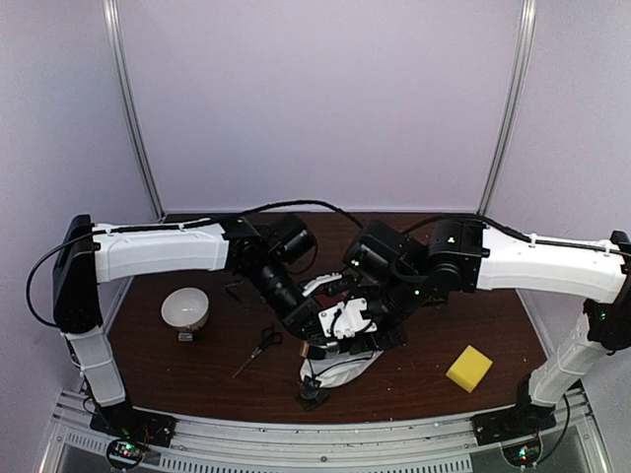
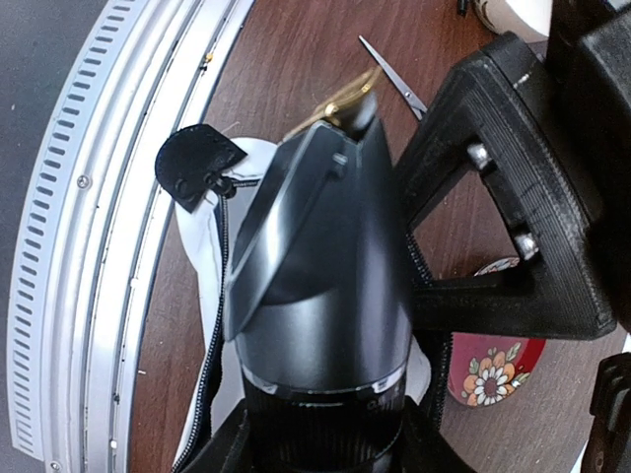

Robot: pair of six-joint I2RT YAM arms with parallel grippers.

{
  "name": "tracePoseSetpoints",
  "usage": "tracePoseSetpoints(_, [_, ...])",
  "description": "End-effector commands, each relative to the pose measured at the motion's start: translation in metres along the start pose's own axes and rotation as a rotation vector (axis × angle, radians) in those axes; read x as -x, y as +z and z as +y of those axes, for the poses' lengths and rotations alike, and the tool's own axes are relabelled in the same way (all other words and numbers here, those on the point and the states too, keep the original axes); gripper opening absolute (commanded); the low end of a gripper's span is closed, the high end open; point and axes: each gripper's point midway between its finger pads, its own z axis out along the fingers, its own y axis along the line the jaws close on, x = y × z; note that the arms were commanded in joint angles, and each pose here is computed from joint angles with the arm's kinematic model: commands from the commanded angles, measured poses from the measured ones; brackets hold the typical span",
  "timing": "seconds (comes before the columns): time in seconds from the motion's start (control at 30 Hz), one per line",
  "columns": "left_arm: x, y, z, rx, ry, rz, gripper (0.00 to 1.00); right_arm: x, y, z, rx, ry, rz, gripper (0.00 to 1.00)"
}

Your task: Sort the hair-cutting tools

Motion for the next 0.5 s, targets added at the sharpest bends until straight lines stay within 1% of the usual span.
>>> tracePoseSetpoints(0.0, [0.003,0.008,-0.002,-0.04,0.004,0.02,0.0,-0.008,-0.01,0.004,-0.014,-0.052,0.049,0.18])
tracePoseSetpoints(0.1, [0.003,0.01,0.002,-0.034,-0.002,0.034,0.0,-0.017,-0.005,0.005,-0.022,-0.073,0.095,0.18])
tracePoseSetpoints(0.17, [0.005,0.009,0.005,-0.008,0.003,0.029,0.2,-0.019,-0.004,0.004,-0.032,-0.071,0.103,0.18])
tracePoseSetpoints(0.2, [0.007,0.007,0.008,0.025,0.009,0.021,0.27,-0.019,-0.002,0.003,-0.036,-0.066,0.102,0.17])
tracePoseSetpoints(0.23, [0.008,0.003,0.012,0.062,0.012,0.01,0.32,-0.019,-0.001,0.003,-0.037,-0.063,0.101,0.17])
tracePoseSetpoints(0.27, [0.009,-0.002,0.015,0.103,0.016,-0.002,0.36,-0.021,0.002,0.004,-0.034,-0.06,0.105,0.17])
tracePoseSetpoints(0.37, [0.006,-0.019,0.025,0.178,-0.012,-0.058,0.44,-0.027,0.008,0.007,-0.031,-0.053,0.12,0.17])
tracePoseSetpoints(0.47, [-0.004,-0.034,0.029,0.219,-0.03,-0.119,0.45,-0.038,0.014,0.008,-0.048,-0.053,0.154,0.16])
